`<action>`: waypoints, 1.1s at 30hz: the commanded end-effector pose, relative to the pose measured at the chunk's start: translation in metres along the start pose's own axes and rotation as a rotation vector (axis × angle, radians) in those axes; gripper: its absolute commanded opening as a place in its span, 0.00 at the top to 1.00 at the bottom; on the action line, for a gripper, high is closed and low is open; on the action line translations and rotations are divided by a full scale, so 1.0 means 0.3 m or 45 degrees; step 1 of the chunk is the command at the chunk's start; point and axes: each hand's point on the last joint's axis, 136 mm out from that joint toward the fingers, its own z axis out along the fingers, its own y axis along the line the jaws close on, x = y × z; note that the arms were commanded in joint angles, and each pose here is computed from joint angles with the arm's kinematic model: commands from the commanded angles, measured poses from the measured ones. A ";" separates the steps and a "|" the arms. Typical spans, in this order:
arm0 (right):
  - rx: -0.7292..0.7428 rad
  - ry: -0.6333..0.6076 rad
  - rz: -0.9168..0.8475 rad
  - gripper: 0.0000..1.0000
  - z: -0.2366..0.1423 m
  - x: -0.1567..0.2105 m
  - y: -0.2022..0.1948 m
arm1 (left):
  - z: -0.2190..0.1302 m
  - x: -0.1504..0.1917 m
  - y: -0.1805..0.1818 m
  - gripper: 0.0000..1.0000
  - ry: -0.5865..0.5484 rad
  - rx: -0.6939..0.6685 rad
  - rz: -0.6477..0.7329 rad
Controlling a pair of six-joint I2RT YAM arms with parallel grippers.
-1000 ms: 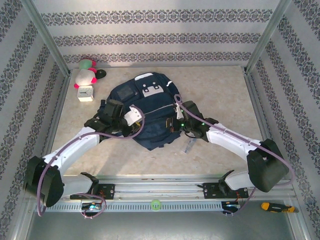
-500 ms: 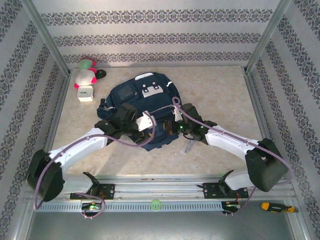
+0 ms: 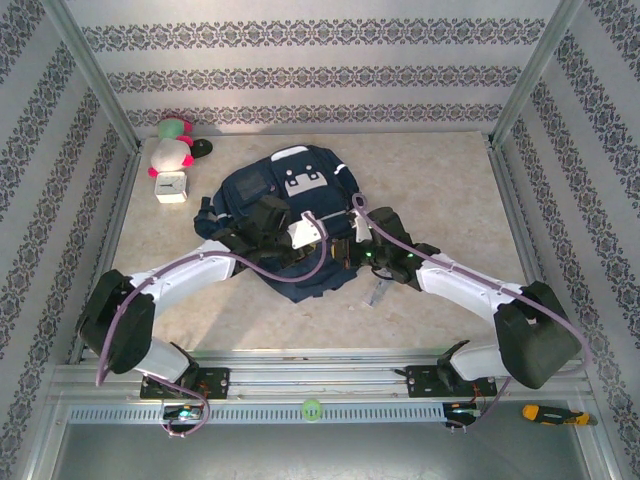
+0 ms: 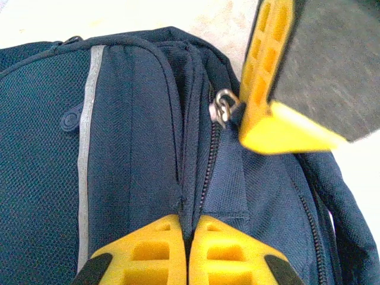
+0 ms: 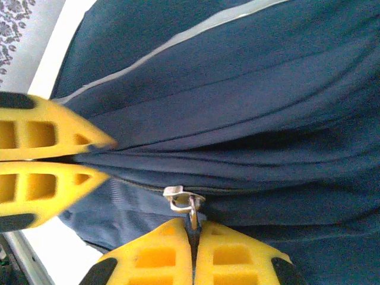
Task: Pack the student bag
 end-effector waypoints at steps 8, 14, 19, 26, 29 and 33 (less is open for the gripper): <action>0.053 -0.082 0.066 1.00 -0.044 -0.079 -0.146 | -0.238 0.201 -0.058 1.00 0.157 0.114 0.011; -0.038 -0.062 0.013 1.00 -0.021 -0.058 -0.065 | -0.263 0.170 -0.071 0.70 0.087 0.114 -0.038; -0.050 -0.057 -0.006 1.00 -0.019 -0.034 -0.037 | -0.226 0.008 -0.030 0.35 -0.044 -0.004 -0.096; -0.051 -0.061 -0.013 1.00 -0.025 -0.024 -0.028 | -0.079 -0.130 -0.008 0.23 -0.074 -0.135 -0.004; -0.062 -0.065 -0.024 1.00 -0.028 -0.027 -0.014 | -0.007 -0.139 0.009 0.23 -0.054 -0.150 0.001; -0.065 -0.073 -0.029 1.00 -0.034 -0.030 -0.011 | 0.053 -0.119 0.016 0.50 -0.014 -0.150 0.005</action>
